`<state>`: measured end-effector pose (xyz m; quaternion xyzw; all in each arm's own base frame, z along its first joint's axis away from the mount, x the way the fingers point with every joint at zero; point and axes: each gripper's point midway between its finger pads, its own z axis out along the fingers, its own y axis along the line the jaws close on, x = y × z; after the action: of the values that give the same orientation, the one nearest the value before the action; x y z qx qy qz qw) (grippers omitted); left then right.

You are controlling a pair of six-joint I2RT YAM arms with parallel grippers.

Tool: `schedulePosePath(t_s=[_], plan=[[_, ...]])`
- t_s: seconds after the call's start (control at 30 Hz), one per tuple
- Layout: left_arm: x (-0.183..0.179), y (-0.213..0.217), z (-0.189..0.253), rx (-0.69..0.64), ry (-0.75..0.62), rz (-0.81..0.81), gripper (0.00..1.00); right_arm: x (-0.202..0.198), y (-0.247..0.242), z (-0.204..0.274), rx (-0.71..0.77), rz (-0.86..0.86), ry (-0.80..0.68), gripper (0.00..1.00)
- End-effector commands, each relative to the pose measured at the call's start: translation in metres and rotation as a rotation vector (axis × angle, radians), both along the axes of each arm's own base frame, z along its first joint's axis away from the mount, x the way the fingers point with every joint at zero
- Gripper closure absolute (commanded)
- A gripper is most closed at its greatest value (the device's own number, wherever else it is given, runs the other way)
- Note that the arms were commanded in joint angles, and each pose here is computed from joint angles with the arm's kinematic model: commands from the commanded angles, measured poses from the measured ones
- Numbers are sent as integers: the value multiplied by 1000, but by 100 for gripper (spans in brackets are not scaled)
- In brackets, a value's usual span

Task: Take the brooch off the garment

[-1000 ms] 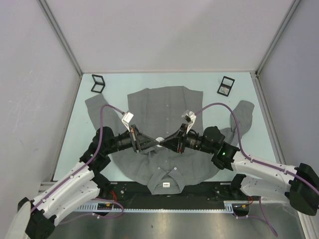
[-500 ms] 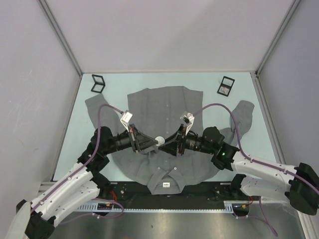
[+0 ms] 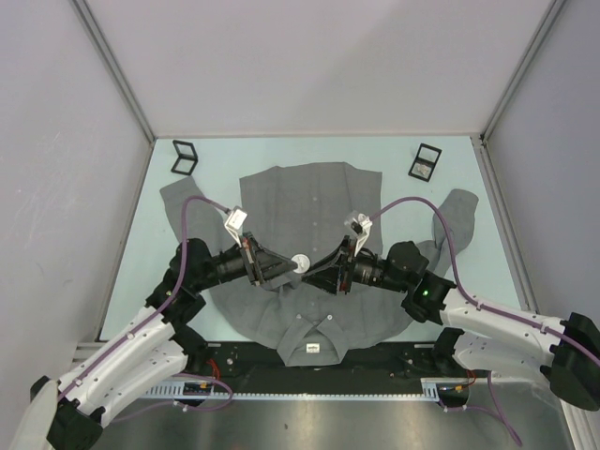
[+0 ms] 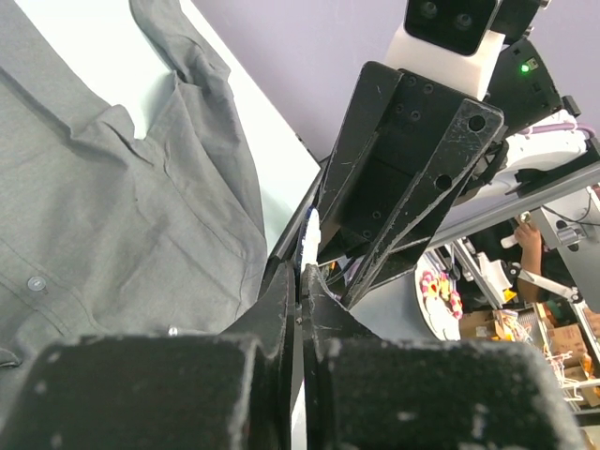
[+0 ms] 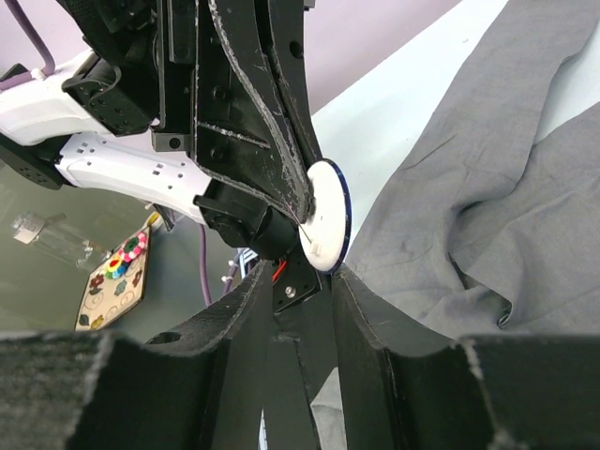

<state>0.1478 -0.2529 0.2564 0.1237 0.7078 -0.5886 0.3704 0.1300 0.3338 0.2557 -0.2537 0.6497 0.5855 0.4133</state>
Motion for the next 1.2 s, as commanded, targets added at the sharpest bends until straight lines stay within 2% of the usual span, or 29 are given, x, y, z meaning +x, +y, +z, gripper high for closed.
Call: schedulePosePath(t_s=[0.0, 0.33, 0.77, 1.17], plan=[[-5, -2, 14, -40, -28, -30, 99, 4, 1, 21, 74, -19, -37, 64], [-6, -4, 10, -31, -31, -48, 100, 14, 0, 22, 87, -49, -35, 63], [-8, -4, 15, -31, -50, -64, 100, 13, 5, 19, 91, -22, -20, 78], [-8, -3, 20, -25, -77, -58, 100, 22, 10, 6, 57, -49, 39, 83]])
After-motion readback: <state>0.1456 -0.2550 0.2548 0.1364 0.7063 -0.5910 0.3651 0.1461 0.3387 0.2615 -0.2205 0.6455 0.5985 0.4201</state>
